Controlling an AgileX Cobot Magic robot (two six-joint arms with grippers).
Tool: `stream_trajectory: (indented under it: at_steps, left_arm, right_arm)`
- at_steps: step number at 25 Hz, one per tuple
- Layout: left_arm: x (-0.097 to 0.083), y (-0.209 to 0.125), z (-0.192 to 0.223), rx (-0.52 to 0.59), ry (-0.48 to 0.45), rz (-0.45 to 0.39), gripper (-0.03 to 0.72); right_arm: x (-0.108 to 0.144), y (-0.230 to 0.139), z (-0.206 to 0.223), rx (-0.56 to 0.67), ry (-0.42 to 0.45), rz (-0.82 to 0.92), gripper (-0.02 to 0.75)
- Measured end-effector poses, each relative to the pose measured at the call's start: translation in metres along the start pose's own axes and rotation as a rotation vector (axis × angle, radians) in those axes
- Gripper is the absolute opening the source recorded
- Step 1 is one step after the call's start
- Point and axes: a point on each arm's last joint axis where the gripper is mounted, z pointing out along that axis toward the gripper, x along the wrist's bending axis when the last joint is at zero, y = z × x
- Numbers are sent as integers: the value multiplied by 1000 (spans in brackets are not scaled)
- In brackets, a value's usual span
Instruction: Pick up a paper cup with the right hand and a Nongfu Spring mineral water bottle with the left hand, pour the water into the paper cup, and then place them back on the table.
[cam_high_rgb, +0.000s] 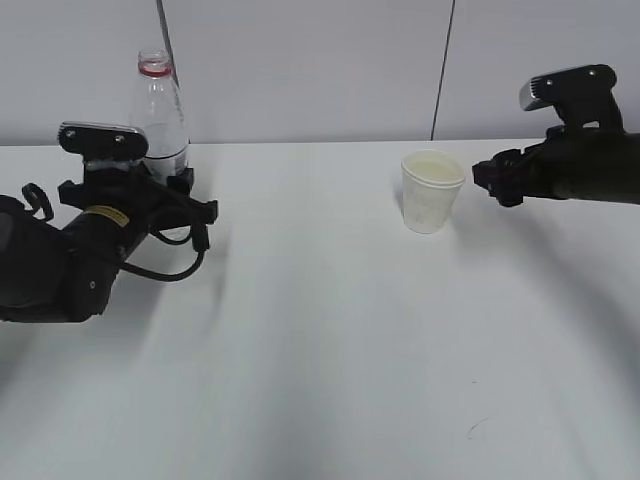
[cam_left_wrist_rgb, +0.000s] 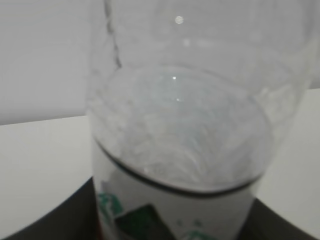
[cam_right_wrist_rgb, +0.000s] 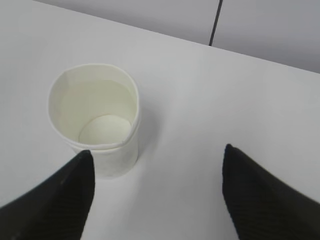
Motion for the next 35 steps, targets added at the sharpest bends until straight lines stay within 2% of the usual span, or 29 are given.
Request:
stream_trajectory:
  at_steps: [6,14,17,20,23,27,35]
  left_arm:
    - [-2,-13,10,4,3,1,367]
    - [-2,-15,12,-10,7,-1,368]
    - [-2,-15,12,-10,7,-2,410]
    - [-2,-15,12,-7,9,-3,493]
    - [-1,-16,12,-1,19,-10,541]
    - [1,-14,11,18,33,-24,555]
    - [4,10,-8,1,25,-31,555]
  right_arm:
    - [-1,2,-2,-5,-7,20,591]
    - [-1,5,-4,-10,-10,22,591]
    - [-1,7,-6,-16,-12,23,591]
    - [-1,8,-7,-22,-13,29,591]
    - [-1,8,-7,-22,-13,38,591]
    - [-1,9,-8,-20,-16,41,591]
    - [-3,23,-23,-43,-47,51,591]
